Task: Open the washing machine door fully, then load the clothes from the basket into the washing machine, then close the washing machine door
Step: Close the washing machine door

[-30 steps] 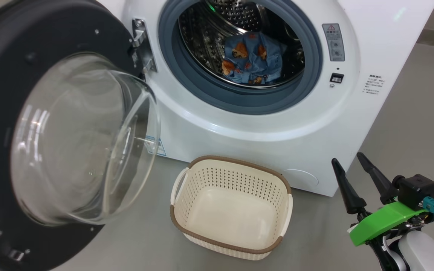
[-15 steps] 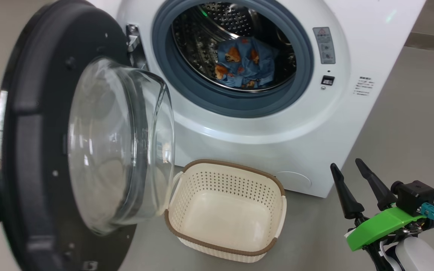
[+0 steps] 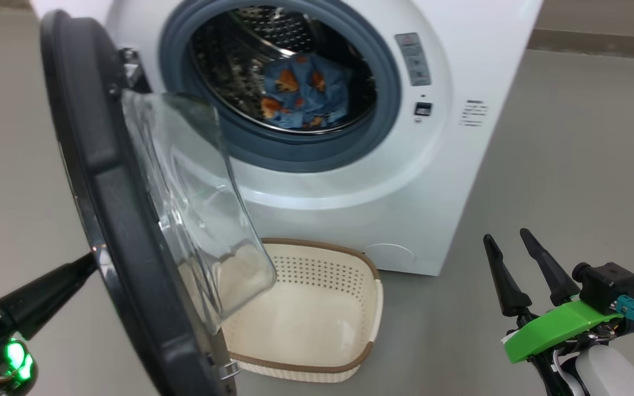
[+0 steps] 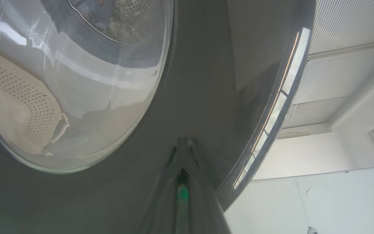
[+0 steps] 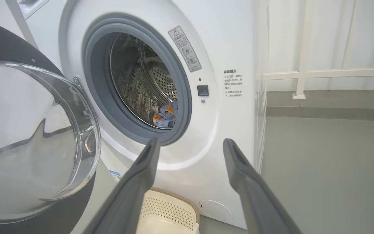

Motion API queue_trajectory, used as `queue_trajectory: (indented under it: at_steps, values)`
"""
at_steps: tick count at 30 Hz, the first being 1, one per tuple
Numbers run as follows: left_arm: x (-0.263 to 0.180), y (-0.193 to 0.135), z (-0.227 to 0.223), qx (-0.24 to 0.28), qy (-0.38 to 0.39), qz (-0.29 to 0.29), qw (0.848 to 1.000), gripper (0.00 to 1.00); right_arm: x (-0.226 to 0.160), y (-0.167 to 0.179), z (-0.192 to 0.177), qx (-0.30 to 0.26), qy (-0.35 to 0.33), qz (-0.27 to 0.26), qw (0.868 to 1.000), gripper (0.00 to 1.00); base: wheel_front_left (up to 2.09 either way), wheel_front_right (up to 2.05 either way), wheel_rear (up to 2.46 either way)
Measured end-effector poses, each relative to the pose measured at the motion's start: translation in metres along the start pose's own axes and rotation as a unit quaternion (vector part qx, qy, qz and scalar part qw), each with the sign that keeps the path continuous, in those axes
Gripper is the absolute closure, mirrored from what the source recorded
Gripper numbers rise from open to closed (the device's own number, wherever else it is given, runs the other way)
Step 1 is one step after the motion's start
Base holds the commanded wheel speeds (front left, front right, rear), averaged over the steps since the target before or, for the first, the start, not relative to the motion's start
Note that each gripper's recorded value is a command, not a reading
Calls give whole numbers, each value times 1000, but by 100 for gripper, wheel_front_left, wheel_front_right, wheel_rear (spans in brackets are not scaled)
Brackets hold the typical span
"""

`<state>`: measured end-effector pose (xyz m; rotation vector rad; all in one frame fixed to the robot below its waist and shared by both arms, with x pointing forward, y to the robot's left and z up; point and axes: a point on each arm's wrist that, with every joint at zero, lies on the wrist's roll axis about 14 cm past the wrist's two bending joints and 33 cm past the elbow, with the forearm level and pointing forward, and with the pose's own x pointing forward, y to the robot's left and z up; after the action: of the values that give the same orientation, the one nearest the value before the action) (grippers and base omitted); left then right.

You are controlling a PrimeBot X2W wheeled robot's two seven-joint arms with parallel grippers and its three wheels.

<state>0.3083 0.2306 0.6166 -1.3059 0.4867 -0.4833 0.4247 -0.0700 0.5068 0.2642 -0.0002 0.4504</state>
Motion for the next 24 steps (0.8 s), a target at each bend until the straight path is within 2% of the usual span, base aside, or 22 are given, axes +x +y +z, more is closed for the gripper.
queue_trajectory:
  at_steps: [15, 24]
  values:
    - [79, -10, -22, -6, 75, -41, 996, 100, -47, -58, 17, -3, -26, -99, 995, 0, 0, 0, 0]
    - [127, -18, -29, 5, 96, -62, 993, 100, -77, -84, 22, -7, -32, -149, 988, 0, 0, 0, 0]
